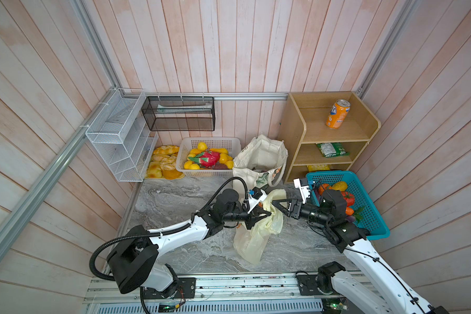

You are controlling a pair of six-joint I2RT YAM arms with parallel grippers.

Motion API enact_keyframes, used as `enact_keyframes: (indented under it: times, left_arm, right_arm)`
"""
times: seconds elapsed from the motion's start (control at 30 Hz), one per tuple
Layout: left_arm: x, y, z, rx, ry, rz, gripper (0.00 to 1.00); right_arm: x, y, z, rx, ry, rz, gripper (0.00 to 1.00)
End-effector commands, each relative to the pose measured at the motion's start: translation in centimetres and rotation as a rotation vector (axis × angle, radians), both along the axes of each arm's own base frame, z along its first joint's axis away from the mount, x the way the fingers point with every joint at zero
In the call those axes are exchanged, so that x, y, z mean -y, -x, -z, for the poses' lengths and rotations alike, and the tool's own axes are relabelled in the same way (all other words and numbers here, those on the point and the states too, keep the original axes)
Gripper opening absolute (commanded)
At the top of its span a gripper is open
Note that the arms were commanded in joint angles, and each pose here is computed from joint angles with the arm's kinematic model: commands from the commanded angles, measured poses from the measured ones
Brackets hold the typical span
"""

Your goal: Place the mixed food into the grocery bags and tie them

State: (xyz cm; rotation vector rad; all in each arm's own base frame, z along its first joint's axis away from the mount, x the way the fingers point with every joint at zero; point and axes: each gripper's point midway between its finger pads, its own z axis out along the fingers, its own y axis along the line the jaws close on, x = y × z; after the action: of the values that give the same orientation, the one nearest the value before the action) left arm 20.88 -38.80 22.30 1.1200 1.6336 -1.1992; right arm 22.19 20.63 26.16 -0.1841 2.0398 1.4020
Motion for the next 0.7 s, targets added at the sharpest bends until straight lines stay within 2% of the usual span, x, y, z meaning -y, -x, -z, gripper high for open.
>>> enact_keyframes:
  times: [0.0,0.33,0.53,0.57,0.67]
  left_arm:
    - [-0.2,0.2,-0.4,0.027,-0.002,0.001,0.0]
    - [-0.3,0.3,-0.3,0.023,-0.008,0.004,0.0]
    - [-0.1,0.3,-0.4,0.018,-0.008,0.012,0.0]
    - [-0.1,0.3,-0.3,0.016,-0.011,0.013,0.0]
    - [0.0,0.3,-0.4,0.041,-0.012,0.024,0.0]
  right_arm:
    - [-0.3,0.0,-0.7,0.007,0.022,0.001,0.59]
    - [-3.1,-0.3,0.4,-0.001,0.09,-0.028,0.57]
    - [-5.0,-0.2,0.5,0.008,0.106,-0.058,0.52]
    - [-5.3,-0.2,0.7,0.003,0.109,-0.066,0.49]
    - [-5.8,-0.5,1.2,-0.006,0.108,-0.07,0.31]
